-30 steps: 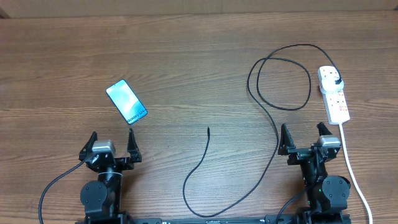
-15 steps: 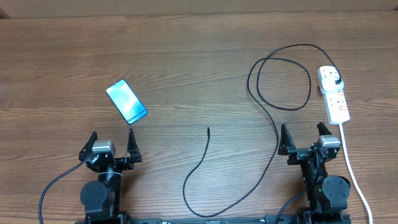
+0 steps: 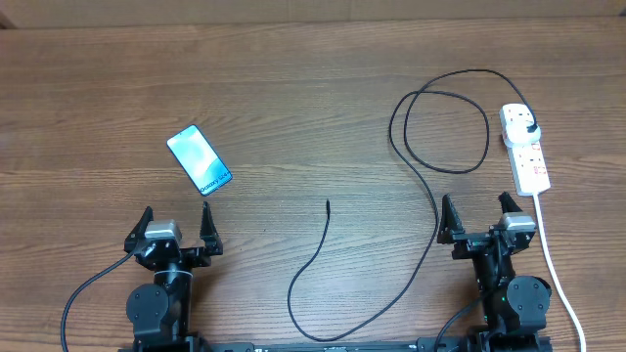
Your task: Plug charger to phone and switch on socket
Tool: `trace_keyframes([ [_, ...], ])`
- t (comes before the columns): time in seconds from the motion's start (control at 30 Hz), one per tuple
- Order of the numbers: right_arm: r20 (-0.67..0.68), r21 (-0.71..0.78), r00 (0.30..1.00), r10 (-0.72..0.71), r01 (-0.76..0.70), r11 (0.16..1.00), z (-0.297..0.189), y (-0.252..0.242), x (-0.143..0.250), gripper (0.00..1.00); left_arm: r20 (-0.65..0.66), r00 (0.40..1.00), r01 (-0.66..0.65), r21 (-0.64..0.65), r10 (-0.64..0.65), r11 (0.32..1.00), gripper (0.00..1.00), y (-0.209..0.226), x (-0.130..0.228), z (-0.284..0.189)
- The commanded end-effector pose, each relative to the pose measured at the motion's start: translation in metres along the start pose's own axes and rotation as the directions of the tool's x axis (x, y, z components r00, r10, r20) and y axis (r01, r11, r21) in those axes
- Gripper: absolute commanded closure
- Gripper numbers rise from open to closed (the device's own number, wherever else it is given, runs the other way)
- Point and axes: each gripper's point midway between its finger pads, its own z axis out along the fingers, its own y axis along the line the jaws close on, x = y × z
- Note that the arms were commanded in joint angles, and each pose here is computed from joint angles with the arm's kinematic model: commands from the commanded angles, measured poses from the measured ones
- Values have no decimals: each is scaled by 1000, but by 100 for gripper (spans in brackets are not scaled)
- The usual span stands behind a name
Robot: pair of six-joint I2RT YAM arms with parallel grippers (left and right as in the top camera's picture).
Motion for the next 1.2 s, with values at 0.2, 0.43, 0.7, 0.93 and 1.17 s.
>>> trace_keyframes([
  [0.2,3,4,1000,-3,2,1000,0,0,2,0,5,1000,-22,7,22,1000,0,-1,0,0],
  [0.43,3,4,1000,-3,2,1000,0,0,2,0,5,1000,-22,7,22,1000,1,-1,0,0],
  [0.7,3,4,1000,-3,2,1000,0,0,2,0,5,1000,-22,7,22,1000,0,-1,0,0],
  [0.93,3,4,1000,-3,2,1000,0,0,2,0,5,1000,-22,7,22,1000,0,-1,0,0],
  [1.17,3,4,1000,-3,2,1000,0,0,2,0,5,1000,-30,-22,30,999,1,4,0,0],
])
